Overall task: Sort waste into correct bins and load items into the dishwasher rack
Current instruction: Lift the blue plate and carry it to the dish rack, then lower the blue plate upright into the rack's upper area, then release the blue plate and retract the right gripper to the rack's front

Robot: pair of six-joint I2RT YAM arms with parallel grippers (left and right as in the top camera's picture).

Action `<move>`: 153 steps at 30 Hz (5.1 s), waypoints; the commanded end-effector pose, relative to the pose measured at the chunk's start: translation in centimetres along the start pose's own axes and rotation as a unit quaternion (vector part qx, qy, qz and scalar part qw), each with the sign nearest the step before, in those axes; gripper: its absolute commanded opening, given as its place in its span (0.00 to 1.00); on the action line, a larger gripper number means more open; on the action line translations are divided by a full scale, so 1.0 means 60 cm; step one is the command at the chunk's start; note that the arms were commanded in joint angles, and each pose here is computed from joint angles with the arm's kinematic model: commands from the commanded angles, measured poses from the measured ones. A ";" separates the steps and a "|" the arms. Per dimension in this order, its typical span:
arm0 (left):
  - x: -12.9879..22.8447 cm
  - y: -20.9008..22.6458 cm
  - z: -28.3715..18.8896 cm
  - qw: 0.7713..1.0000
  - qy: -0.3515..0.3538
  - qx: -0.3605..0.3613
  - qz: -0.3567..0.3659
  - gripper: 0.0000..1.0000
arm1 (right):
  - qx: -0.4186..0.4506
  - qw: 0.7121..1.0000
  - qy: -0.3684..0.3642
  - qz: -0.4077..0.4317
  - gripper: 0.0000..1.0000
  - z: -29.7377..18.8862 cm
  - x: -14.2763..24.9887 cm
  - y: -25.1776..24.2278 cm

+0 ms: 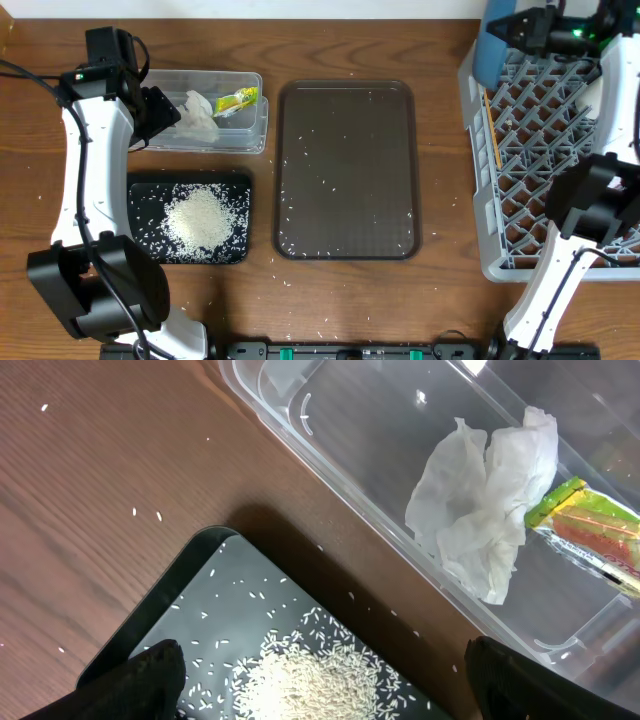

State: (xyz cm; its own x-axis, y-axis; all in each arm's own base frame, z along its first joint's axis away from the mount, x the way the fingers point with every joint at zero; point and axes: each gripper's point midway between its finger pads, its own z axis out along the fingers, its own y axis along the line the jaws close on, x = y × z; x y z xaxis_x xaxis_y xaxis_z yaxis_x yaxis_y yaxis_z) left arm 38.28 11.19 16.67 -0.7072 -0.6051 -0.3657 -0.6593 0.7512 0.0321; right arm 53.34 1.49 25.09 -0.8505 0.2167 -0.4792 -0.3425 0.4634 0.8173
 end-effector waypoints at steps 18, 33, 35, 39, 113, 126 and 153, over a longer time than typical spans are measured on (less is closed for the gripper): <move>0.000 0.005 -0.011 1.000 -0.005 0.002 -0.007 0.92 | 0.178 0.968 0.014 0.176 0.10 -0.129 0.071 -0.115; 0.000 0.005 -0.011 1.000 -0.006 0.002 -0.007 0.92 | 0.326 0.922 0.019 0.206 0.40 -0.229 0.110 -0.094; 0.000 0.005 -0.011 1.000 -0.005 0.002 -0.007 0.92 | 0.353 0.912 0.017 0.210 0.40 -0.243 0.114 -0.091; 0.000 0.005 -0.011 1.000 -0.005 0.002 -0.007 0.92 | 0.411 0.885 0.008 0.220 0.40 -0.275 0.123 -0.082; 0.000 0.005 -0.011 1.000 -0.005 0.002 -0.007 0.92 | 0.510 0.851 -0.046 -0.112 0.99 -0.322 0.525 0.294; 0.000 0.005 -0.011 1.000 -0.005 0.002 -0.007 0.92 | 0.461 0.846 -0.083 -0.255 0.99 -0.235 0.480 0.235; 0.000 0.005 -0.011 1.000 -0.005 0.002 -0.007 0.92 | 0.340 0.791 -0.350 -0.369 0.99 -0.142 0.461 0.096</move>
State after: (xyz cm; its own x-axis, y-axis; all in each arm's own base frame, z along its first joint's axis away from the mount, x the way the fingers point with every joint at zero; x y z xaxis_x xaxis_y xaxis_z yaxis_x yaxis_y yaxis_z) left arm 38.27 11.19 16.67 -0.7073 -0.6051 -0.3654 -0.6593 0.7512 0.0323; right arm 24.58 2.52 19.72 -0.0327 -0.0108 -0.9994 -0.1167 0.9931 -0.0070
